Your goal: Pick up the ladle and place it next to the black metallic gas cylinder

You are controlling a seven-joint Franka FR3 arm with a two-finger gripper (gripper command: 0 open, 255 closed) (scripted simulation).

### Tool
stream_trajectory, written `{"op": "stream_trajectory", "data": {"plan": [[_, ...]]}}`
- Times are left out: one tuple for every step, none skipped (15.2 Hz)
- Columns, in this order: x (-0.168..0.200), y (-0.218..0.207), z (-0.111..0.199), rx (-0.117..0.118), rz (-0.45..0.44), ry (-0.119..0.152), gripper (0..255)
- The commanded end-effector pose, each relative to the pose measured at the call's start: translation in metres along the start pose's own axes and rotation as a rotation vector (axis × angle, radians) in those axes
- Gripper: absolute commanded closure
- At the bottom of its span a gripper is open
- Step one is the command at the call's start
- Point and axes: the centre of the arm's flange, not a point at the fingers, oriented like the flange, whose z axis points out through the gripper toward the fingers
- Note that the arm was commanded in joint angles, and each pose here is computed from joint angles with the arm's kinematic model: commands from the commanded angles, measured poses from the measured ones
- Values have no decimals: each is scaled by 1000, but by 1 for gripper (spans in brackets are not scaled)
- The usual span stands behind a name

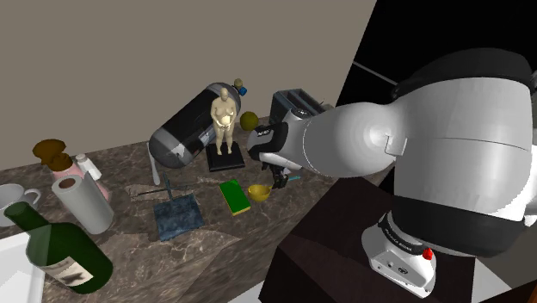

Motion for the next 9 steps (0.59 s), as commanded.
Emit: {"op": "stream_trajectory", "data": {"plan": [[0,2,-21,1,-1,-1,0],[0,2,-31,1,-1,-1,0],[0,2,-31,1,-1,-1,0],[0,2,-31,1,-1,-1,0],[0,2,-31,1,-1,-1,0],[0,2,-31,1,-1,-1,0],[0,2,-31,1,-1,-1,0],[0,2,-31,1,-1,-1,0],[0,2,-31,1,-1,-1,0]]}}
